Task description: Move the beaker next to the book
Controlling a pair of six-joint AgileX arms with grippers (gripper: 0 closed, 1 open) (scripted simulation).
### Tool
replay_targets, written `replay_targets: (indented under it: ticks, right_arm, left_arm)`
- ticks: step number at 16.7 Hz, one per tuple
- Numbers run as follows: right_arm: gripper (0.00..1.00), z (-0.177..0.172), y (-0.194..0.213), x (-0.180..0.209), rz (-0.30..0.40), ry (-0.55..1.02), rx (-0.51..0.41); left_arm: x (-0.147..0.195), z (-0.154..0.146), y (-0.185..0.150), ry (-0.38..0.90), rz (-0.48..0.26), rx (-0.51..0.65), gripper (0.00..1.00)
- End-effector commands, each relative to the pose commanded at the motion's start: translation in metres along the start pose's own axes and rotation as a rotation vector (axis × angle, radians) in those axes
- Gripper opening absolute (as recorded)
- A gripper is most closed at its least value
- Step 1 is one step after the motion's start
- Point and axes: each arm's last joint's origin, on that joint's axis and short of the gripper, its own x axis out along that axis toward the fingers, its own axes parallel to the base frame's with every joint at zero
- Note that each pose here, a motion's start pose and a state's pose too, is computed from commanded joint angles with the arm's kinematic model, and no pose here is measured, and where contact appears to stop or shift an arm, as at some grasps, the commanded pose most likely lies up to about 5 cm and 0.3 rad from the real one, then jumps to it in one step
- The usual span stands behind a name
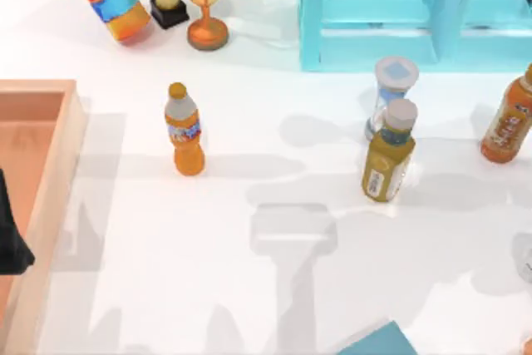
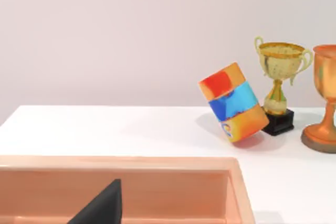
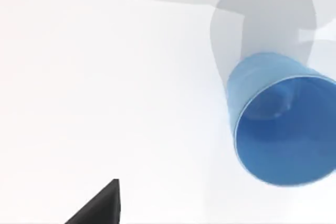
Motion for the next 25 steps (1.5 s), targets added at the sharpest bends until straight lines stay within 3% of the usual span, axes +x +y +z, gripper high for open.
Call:
replay_targets:
  ticks: [9,19,24,25]
  right_arm:
    - [1.0,-0.009,-0.001,-0.001,0.01,0.006,-0.009]
    - [1.0,-0.012,-0.001,0.095,0.01,0.008,-0.006]
    - [1.0,-0.012,0.0,0.099,0.013,0.007,-0.006]
    - [0.92,-0.012,0.0,0.099,0.013,0.007,-0.006]
  left_arm:
    - [0.0,0.0,0.0,0.0,0.0,0.0,1.0]
    - [0.0,0.0,0.0,0.0,0.0,0.0,1.0]
    - [0.0,0.0,0.0,0.0,0.0,0.0,1.0]
    - [0.0,0.0,0.0,0.0,0.0,0.0,1.0]
